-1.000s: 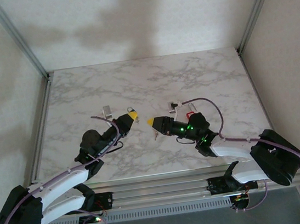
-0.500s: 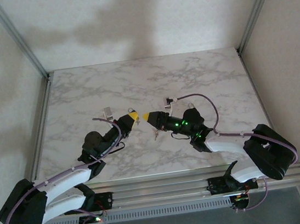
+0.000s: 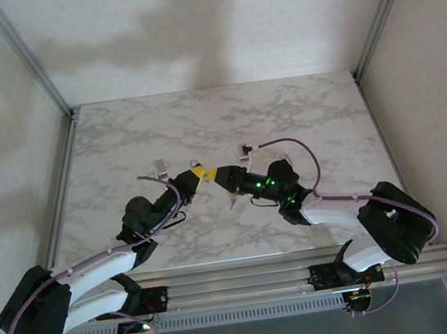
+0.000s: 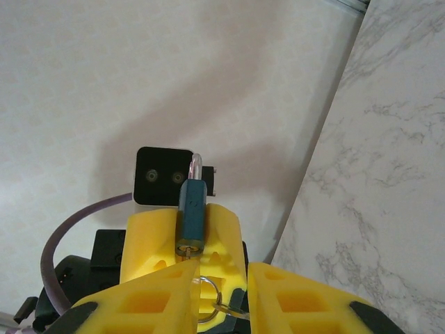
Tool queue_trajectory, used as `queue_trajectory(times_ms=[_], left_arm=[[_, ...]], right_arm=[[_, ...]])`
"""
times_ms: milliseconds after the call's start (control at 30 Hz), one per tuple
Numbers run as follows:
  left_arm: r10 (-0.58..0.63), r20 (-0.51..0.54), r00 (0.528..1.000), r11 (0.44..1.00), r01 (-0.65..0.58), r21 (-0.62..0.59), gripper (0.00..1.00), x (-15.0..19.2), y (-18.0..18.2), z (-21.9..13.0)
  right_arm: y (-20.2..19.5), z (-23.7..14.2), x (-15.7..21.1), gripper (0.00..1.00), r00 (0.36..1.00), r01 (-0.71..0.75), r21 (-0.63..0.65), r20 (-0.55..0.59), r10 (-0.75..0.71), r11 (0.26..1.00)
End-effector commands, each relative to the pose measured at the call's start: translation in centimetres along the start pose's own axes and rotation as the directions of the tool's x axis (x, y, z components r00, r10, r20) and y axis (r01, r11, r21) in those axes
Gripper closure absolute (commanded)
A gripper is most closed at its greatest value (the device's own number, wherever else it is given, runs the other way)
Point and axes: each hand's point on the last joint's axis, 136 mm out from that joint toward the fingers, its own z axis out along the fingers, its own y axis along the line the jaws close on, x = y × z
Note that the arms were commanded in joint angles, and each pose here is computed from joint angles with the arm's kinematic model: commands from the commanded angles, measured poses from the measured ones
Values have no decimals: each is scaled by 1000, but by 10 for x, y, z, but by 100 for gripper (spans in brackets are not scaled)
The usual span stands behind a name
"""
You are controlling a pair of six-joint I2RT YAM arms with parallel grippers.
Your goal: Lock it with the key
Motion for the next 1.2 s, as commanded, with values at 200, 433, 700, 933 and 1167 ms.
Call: queue_trajectory(times_ms=[200, 433, 700, 933, 1167], left_arm=[[6, 5, 1000, 1000, -6, 26, 100, 2, -2, -1], [12, 9, 1000, 1000, -12, 18, 100, 2, 0, -2], [11, 10, 1000, 1000, -11, 16, 100, 2, 2, -2], [10, 9, 1000, 1000, -10, 13, 100, 2, 4, -3], [9, 14, 1000, 1000, -9, 16, 100, 2, 2, -3]], right_arm=[[21, 7, -1, 77, 1000, 31, -55, 1, -31, 998], [20, 2, -4, 77, 999, 43, -29, 19, -42, 999], [20, 0, -5, 77, 998, 50, -20, 34, -49, 999], [26, -4, -10, 77, 996, 65, -26, 57, -63, 998], [22, -1, -4, 78, 999, 41, -35, 36, -40, 999]])
